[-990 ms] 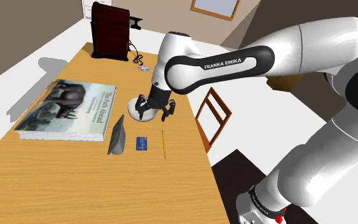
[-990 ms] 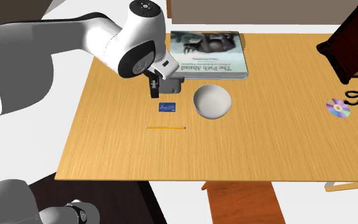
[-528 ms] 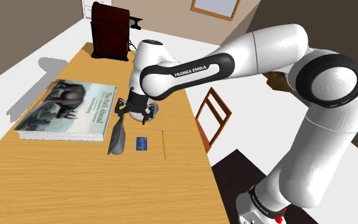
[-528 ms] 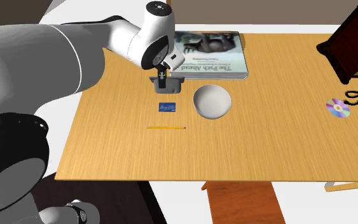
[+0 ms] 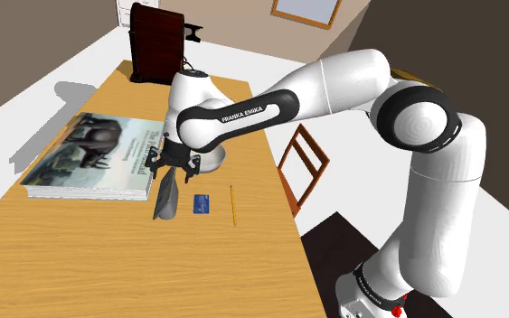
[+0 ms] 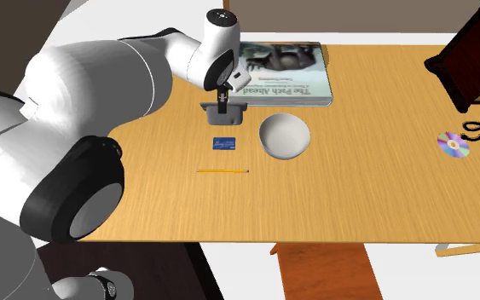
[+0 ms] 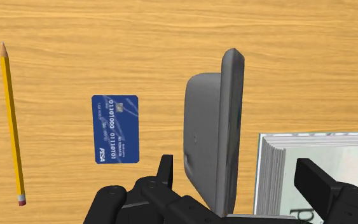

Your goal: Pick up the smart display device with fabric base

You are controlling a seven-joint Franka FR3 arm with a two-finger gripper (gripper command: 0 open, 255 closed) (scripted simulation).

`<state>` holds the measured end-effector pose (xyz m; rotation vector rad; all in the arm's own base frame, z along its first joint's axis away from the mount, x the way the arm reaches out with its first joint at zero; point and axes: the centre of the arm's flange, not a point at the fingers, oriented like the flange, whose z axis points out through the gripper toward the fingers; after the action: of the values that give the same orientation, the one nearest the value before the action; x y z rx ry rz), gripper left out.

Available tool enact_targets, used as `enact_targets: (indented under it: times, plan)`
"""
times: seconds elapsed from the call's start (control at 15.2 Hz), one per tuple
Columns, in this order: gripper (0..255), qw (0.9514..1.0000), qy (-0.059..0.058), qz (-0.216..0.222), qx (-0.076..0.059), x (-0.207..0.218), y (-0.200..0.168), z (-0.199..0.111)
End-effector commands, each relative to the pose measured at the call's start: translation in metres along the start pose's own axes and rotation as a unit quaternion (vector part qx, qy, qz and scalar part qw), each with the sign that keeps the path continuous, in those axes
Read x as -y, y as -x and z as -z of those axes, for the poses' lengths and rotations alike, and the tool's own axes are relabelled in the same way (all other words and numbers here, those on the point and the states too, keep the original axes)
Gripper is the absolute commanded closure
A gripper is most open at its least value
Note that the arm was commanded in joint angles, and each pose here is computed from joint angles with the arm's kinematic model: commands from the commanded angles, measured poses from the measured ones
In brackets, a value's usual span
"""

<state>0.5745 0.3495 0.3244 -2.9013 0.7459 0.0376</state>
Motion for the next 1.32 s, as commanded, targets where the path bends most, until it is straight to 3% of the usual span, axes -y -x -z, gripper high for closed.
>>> enact_targets:
  times: [0.0, 0.26, 0.33, 0.92, 1.25]
  plan:
    - [0, 1.0000, 0.000, 0.000, 0.000, -0.001, 0.000, -0.013]
    - [0, 1.0000, 0.000, 0.000, 0.000, -0.003, -0.001, -0.026]
    - [255, 1.0000, 0.000, 0.000, 0.000, -0.002, -0.001, -0.026]
    - [255, 1.0000, 0.000, 0.000, 0.000, -0.003, -0.001, -0.026]
    - [255, 1.0000, 0.000, 0.000, 0.000, 0.001, 0.001, 0.000]
